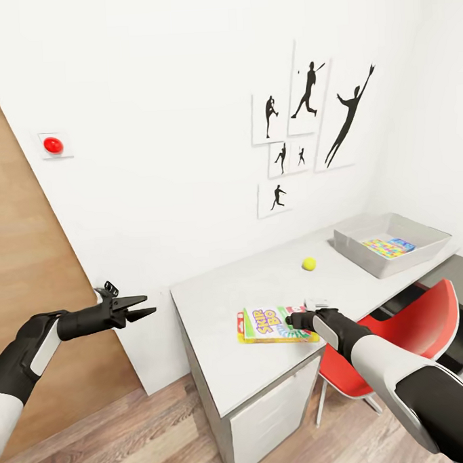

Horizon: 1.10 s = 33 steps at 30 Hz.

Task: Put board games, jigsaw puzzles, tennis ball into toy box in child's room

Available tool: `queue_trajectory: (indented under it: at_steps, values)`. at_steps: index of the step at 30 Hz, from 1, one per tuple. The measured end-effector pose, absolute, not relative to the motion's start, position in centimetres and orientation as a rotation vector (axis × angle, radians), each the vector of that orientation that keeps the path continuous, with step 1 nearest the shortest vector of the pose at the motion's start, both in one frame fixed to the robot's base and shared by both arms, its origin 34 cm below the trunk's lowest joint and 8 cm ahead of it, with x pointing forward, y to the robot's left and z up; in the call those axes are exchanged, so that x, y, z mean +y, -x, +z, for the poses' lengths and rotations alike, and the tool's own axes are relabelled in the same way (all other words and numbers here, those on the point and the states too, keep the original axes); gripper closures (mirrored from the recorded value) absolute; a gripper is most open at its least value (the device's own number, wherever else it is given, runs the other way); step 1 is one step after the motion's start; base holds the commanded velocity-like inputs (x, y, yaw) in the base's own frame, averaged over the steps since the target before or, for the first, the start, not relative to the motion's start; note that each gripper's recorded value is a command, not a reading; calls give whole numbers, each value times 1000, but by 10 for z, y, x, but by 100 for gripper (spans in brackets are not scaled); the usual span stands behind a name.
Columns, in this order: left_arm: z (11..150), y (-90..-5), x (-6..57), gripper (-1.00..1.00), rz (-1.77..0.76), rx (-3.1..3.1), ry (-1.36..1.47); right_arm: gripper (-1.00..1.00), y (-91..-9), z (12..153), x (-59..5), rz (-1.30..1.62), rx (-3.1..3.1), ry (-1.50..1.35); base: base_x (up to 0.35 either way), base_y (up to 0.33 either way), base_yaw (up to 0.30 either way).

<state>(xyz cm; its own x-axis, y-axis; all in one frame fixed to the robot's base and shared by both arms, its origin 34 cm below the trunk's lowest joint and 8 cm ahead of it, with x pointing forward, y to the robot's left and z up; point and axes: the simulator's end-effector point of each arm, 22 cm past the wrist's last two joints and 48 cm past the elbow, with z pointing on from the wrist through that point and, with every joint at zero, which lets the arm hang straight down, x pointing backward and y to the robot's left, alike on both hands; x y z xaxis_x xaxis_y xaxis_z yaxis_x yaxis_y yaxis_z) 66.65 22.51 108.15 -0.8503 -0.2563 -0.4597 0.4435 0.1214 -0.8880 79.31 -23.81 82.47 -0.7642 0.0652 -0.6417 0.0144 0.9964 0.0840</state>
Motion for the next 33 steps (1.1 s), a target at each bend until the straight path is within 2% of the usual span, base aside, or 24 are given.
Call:
queue_trajectory:
  at_steps: [18,33]
  values:
    - [1081,-667,225,-100,-1782,1891,-181,-100,-793,825,-238,95,2439,-53,-37,112,0]
    - [1081,-667,222,-100,-1785,1891,-182,-100,-793,824,-236,104,2437,-54,-97,92,0]
